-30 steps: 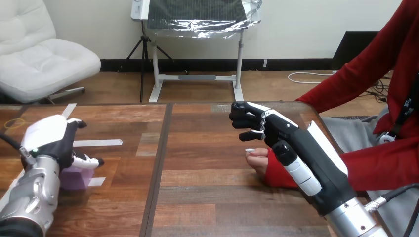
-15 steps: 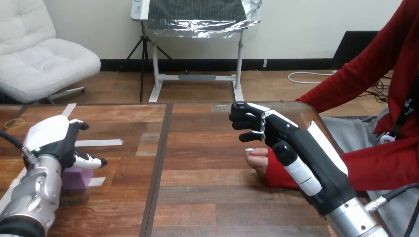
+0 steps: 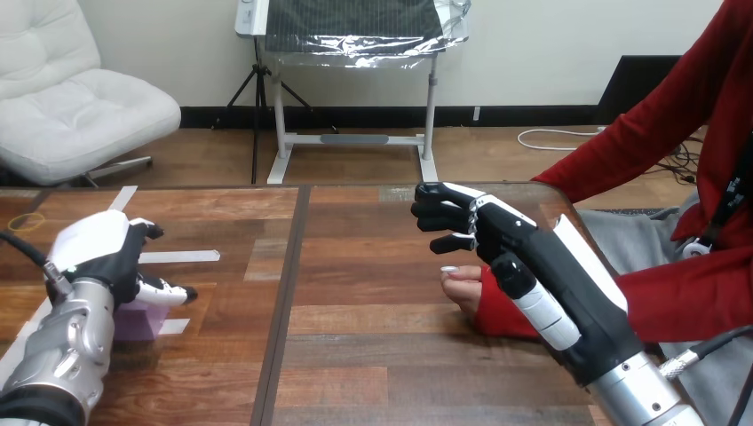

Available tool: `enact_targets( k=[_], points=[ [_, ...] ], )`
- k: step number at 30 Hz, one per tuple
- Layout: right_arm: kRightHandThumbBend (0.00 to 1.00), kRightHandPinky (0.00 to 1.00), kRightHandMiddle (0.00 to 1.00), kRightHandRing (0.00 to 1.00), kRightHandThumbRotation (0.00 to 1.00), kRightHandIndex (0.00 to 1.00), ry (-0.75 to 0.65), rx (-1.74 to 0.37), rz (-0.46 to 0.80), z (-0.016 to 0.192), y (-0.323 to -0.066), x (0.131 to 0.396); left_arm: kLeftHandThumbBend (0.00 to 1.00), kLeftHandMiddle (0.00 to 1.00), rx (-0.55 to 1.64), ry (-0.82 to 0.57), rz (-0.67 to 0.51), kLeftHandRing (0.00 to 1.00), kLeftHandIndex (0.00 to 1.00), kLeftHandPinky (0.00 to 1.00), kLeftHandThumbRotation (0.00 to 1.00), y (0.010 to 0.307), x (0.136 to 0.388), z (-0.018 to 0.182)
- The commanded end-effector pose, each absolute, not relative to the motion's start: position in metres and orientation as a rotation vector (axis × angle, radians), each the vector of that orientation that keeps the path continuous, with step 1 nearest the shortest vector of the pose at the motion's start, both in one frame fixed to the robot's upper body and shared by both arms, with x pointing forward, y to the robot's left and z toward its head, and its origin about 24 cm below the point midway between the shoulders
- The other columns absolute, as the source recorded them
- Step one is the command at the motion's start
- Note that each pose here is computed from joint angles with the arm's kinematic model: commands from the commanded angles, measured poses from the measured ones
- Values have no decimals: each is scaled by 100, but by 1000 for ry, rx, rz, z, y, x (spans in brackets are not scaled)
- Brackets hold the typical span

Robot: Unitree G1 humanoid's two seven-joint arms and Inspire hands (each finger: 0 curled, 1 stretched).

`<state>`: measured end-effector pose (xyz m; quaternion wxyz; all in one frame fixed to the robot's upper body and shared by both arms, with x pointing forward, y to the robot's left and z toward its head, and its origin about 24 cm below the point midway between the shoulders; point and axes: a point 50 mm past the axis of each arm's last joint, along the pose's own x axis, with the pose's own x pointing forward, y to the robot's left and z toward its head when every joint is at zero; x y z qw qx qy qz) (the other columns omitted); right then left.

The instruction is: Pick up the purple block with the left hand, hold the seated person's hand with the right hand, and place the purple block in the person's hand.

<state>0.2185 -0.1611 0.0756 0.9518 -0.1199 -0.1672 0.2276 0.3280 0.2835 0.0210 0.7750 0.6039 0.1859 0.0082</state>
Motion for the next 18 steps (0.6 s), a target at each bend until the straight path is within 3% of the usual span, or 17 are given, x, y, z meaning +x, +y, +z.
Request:
enact_targets(
  k=[1,18],
  points=[
    [95,74,82,81,100,83,-411,-261,454,92,-162,221,82,83,1303,329,37,82,82,73,28,272,348,45],
    [94,73,82,81,100,83,-416,-266,453,93,-162,220,79,82,1359,401,-16,79,81,68,31,268,352,47]
  ],
)
